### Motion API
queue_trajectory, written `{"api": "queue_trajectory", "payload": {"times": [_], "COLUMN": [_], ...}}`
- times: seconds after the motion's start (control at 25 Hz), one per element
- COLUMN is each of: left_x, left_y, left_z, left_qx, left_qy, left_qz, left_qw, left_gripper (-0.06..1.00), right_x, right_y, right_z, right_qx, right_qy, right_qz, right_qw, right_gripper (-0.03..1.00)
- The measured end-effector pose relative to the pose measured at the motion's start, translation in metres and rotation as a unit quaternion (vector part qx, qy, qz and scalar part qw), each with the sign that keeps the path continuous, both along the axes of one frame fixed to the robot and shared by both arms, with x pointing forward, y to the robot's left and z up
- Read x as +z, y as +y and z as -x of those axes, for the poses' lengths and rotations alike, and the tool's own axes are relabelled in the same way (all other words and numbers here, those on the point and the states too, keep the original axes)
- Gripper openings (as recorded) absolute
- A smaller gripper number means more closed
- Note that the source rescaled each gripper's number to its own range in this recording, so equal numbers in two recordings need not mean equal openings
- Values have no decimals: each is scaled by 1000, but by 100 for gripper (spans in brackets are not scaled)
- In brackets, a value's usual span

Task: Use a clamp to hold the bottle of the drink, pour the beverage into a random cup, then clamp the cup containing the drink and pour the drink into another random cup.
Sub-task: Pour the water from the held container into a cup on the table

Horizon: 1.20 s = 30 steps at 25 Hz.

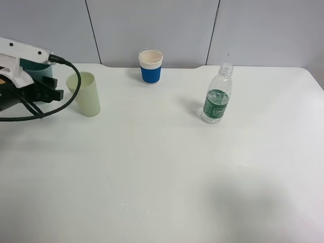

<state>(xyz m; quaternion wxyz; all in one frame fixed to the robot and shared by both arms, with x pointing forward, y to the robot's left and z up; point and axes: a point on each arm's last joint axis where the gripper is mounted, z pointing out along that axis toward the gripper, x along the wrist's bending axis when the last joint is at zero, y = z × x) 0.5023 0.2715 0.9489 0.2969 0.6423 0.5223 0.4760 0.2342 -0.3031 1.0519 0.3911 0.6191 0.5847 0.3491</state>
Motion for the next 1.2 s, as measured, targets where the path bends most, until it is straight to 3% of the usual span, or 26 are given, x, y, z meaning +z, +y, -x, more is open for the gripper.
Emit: {"api": "queue_trajectory", "payload": {"times": [0.24, 0.64, 1.2], "left_x": [14, 21, 21], "left_y": [-7, -7, -1], "left_z": [-16, -25, -37], "left_qx": [-41, -78, -83], "left_qy": [9, 31, 48], "left_qz": [-53, -162, -229], "left_qw": [998, 983, 969], "left_gripper": [2, 2, 2], "right_x": [0, 0, 0], "right_y": [0, 0, 0], "right_z": [0, 0, 0], "right_qx": [0, 0, 0], "right_qy": [0, 0, 0], "right_qz": [0, 0, 0], "right_qw": [1000, 1000, 1000], "right_gripper": [99, 99, 99]}}
